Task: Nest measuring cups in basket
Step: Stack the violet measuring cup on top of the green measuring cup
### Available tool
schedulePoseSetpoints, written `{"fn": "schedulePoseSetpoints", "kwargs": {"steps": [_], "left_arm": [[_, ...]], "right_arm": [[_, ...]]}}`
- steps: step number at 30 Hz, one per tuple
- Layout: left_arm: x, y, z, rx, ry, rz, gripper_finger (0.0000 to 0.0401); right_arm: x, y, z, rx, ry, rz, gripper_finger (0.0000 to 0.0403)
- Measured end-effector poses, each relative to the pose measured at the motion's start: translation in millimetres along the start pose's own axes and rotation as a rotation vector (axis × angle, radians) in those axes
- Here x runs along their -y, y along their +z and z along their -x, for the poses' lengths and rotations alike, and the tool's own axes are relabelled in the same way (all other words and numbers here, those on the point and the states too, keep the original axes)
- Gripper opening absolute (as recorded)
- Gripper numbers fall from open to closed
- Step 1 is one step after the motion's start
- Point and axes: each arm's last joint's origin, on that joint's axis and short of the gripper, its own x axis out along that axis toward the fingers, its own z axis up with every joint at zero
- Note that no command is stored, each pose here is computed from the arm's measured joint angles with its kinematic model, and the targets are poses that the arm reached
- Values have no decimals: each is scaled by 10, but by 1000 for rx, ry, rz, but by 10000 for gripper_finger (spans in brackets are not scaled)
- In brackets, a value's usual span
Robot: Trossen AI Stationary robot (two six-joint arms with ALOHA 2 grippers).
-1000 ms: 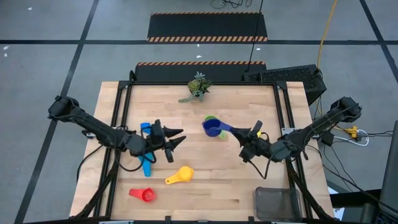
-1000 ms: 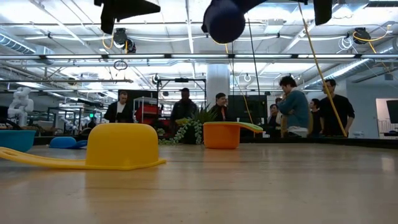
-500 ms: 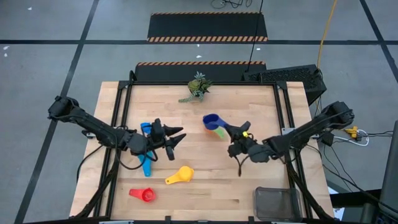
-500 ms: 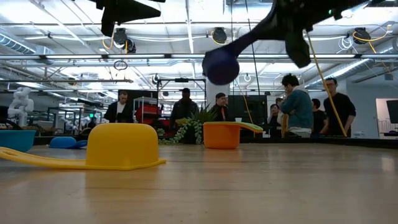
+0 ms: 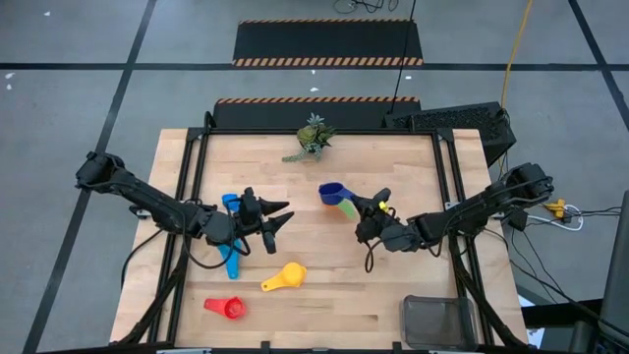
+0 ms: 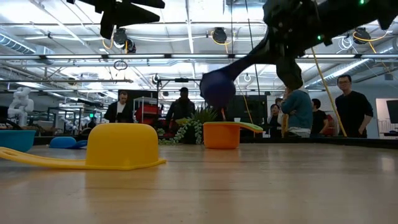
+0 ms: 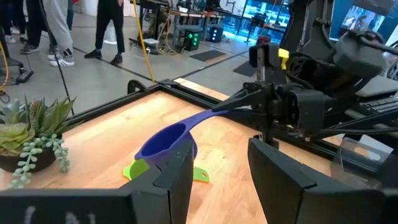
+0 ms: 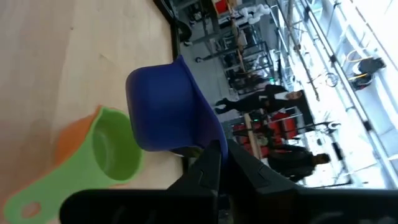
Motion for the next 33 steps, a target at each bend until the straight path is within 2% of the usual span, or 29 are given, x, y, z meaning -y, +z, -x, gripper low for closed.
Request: {"fn": "schedulePoseSetpoints", "kwargs": {"steps": [14, 22, 33], "left_arm": [[-6, 3, -1, 6, 17, -7, 154], [-27, 13, -20, 12, 30, 3, 154], [-27, 14, -20, 13, 31, 5, 154]], "right_arm": [[-148, -282, 36, 33, -15, -59, 0], [-182, -325, 47, 61, 10, -60, 0], [-167, -457, -13, 65, -13, -102, 0]]}}
